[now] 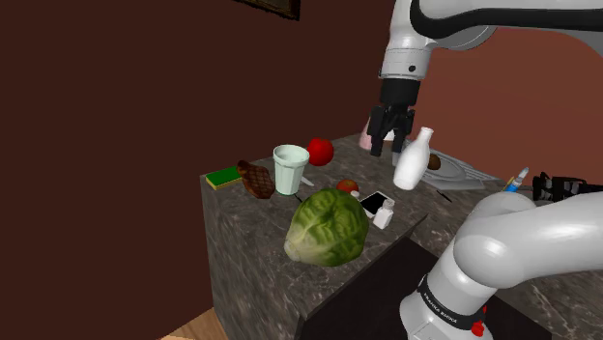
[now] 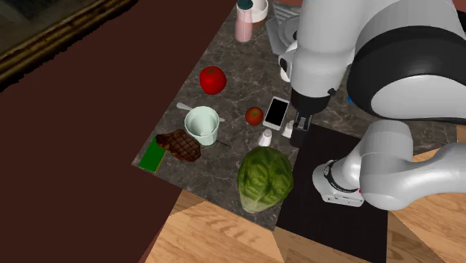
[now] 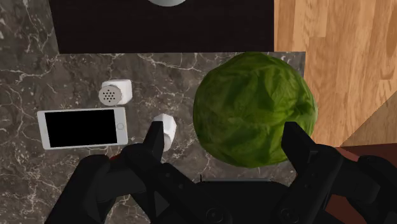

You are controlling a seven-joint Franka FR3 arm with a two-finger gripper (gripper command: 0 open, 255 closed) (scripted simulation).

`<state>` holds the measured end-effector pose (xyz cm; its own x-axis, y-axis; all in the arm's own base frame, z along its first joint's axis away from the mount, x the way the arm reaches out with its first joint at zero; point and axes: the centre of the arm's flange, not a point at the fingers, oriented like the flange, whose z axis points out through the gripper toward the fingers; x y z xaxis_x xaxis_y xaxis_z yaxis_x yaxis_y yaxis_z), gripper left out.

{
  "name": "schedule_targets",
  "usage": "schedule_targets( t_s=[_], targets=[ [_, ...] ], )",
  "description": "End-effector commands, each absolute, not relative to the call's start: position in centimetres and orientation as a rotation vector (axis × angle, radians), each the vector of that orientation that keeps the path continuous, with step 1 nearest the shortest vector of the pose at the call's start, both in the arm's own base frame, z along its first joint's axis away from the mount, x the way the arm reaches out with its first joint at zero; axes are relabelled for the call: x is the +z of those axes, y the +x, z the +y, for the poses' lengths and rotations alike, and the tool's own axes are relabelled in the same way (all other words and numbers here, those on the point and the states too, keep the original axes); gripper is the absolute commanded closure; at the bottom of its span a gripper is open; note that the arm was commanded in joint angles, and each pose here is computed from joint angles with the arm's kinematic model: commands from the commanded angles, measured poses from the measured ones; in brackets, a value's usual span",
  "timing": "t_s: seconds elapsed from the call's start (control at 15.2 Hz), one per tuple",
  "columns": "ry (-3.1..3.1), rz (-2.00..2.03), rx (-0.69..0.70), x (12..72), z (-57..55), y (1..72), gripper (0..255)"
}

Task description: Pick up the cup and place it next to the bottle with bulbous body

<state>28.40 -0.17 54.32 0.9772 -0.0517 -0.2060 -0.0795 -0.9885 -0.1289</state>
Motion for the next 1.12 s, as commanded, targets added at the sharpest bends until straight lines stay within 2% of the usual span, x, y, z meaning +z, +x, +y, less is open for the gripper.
schedule_targets(
  t_s=[0.0,1.06],
  targets=[
    [-2.988,0.100,0.306,54.3,-0.2,28.4,0],
    [-2.942,0.248,0.208,45.3,-3.8,46.1,0]
  ],
)
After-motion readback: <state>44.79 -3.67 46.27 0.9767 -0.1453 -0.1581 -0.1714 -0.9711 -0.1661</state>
